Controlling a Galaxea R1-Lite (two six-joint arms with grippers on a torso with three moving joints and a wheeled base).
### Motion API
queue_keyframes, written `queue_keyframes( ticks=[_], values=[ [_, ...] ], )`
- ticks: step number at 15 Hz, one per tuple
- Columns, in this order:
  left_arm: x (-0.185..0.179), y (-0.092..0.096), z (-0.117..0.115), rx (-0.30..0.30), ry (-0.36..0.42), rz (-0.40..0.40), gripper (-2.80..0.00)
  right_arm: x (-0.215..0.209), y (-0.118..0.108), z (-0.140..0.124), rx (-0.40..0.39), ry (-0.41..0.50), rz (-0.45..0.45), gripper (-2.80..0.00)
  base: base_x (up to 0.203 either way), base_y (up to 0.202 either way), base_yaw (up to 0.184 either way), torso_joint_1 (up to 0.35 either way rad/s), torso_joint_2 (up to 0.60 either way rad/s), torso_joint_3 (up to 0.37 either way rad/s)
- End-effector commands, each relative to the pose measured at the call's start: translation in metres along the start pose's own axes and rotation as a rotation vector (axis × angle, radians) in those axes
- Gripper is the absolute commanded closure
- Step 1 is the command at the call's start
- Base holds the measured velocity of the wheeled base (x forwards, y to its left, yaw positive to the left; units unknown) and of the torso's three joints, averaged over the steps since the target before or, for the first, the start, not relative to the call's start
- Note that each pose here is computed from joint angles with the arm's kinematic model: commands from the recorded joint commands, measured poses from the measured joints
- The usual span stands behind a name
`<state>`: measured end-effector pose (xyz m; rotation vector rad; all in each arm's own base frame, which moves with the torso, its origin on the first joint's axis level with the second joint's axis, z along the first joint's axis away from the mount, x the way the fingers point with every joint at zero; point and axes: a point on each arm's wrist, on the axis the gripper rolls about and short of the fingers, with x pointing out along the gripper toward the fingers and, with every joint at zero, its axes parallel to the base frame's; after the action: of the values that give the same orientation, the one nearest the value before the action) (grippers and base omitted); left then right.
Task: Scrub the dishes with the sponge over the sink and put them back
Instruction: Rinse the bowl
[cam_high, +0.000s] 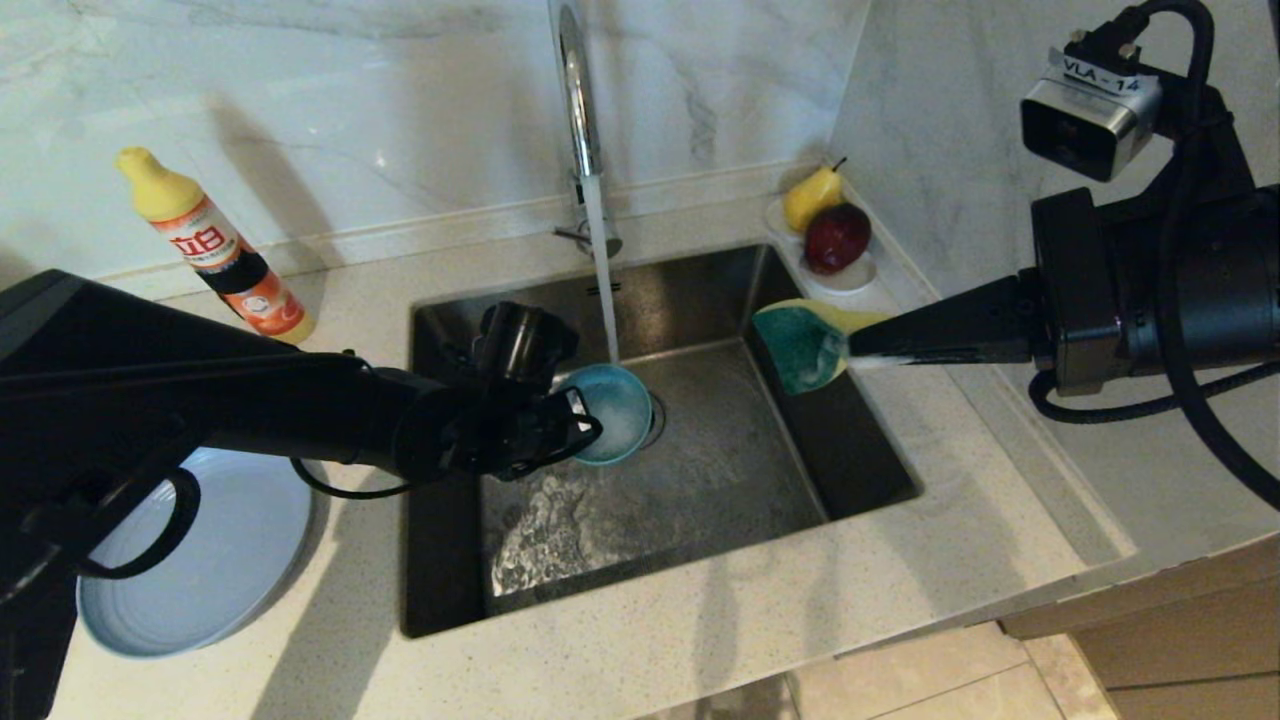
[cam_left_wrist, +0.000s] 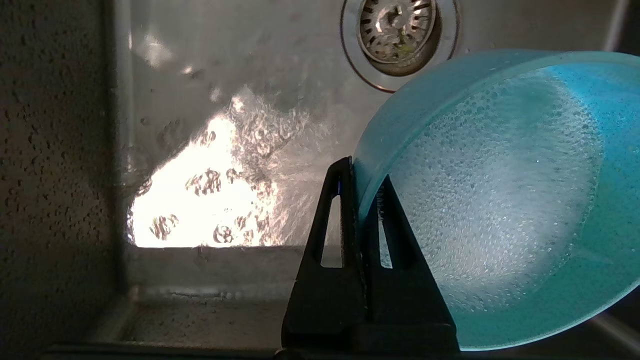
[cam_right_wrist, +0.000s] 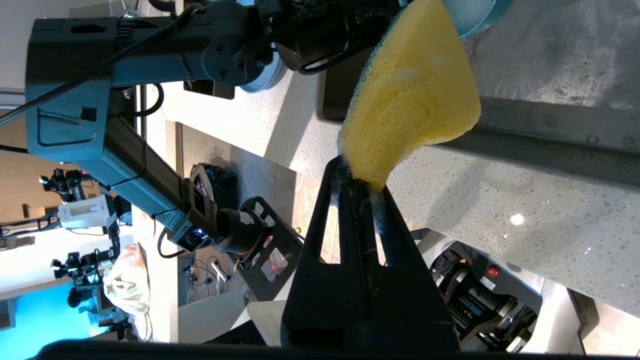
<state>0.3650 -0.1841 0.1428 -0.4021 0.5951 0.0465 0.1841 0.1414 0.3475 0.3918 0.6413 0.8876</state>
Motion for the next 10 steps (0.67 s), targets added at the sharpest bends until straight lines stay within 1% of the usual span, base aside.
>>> queue_keyframes(
  ticks=[1,4,6,8,10],
  values=[
    [0.0044,0.0008,-0.0032,0.000,0.005,0.011,0.00,0.0012,-0.0004,-0.0007,0.005,0.008,0.001,0.00,0.000,0.000,0.000,0.000,0.00,0.000],
    [0.0074,0.0027,-0.0049,-0.005,0.010,0.022,0.00,0.0017,-0.0013,-0.0019,0.007,0.012,-0.001,0.00,0.000,0.000,0.000,0.000,0.00,0.000],
    [0.0087,0.0038,-0.0044,-0.009,-0.004,0.039,0.00,0.0009,-0.0013,-0.0024,0.005,0.011,-0.001,0.00,0.000,0.000,0.000,0.000,0.00,0.000],
    [0.0092,0.0049,-0.0034,-0.026,-0.011,0.045,0.00,0.0005,-0.0017,-0.0028,0.006,0.013,-0.003,0.00,0.000,0.000,0.000,0.000,0.00,0.000],
    [0.0092,0.0048,-0.0033,-0.029,-0.013,0.044,0.00,0.0006,-0.0018,-0.0029,0.007,0.013,-0.004,0.00,0.000,0.000,0.000,0.000,0.00,0.000]
  ],
)
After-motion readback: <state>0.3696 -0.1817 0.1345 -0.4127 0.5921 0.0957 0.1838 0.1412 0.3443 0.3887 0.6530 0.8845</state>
